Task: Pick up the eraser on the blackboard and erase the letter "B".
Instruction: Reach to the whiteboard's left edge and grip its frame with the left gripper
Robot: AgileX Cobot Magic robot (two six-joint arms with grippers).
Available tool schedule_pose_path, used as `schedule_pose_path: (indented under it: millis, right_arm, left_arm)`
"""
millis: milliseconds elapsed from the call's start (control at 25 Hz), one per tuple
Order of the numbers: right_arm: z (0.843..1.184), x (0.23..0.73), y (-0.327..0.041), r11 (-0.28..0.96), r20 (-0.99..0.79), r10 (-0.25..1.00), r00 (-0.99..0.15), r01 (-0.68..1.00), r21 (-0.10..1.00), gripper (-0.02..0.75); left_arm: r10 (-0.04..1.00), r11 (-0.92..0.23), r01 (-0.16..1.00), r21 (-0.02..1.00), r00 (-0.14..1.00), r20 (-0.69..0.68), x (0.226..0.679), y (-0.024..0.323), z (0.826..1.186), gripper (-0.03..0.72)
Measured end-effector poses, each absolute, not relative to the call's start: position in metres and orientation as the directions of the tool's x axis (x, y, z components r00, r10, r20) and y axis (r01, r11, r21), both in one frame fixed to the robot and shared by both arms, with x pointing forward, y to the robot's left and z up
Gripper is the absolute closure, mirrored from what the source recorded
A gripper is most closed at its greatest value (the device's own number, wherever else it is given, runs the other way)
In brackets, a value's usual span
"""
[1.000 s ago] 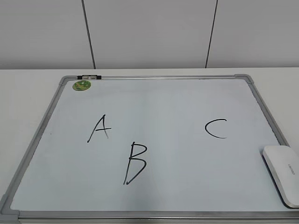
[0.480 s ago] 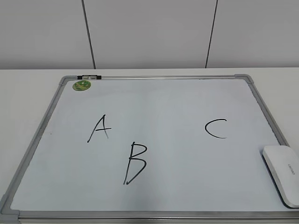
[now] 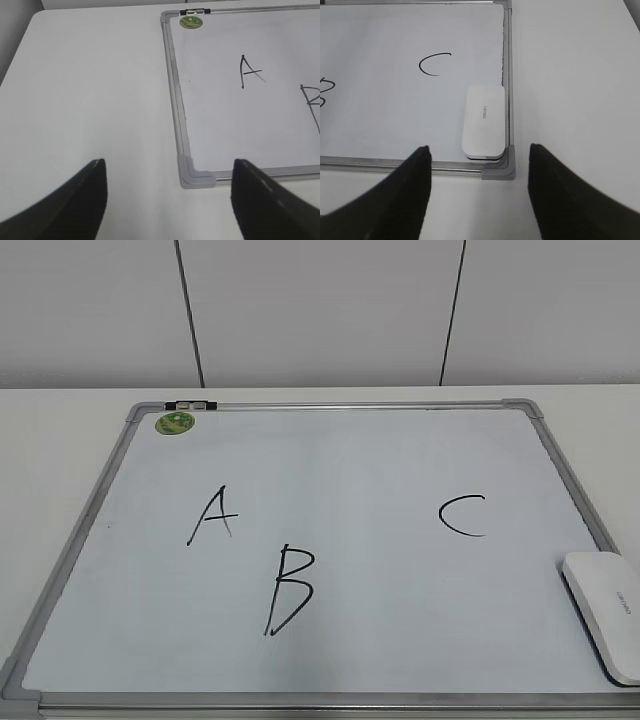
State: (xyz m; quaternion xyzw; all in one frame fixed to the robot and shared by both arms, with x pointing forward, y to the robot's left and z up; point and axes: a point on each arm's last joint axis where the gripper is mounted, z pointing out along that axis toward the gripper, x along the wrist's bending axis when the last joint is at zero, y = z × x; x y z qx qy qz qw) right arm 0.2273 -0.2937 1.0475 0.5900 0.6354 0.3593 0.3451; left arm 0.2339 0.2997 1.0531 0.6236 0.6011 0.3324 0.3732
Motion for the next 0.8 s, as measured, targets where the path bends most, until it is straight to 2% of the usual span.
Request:
schedule_pose_path:
  millis: [200,360,600,800]
  right_arm:
    - [1.048,0.227,-0.294,0.046,-0.015,0.998,-0.066,0.502,0.864,0.262]
    - [1.048,0.227,-0.294,0.046,-0.015,0.998,-0.066,0.502,0.864,0.262]
    - [1.048,0.227,-0.294,0.046,-0.015,0.998,-0.066,0.502,0.864,0.262]
    - [1.048,0.227,-0.294,0.046,-0.015,0.998,-0.066,0.502,0.864,0.262]
  left_arm:
    - [0.997,0.008,0.476,0.879,0.059,-0.041,0.249,0.299,1.076,0.13]
    - [0.995,0.026,0.492,0.87,0.068,-0.068,0.279,0.295,1.099,0.13]
    - [0.99,0.054,0.647,0.76,0.064,-0.124,0.345,0.288,1.112,0.132]
    - [0.991,0.036,0.767,0.641,0.054,-0.121,0.409,0.284,1.107,0.132]
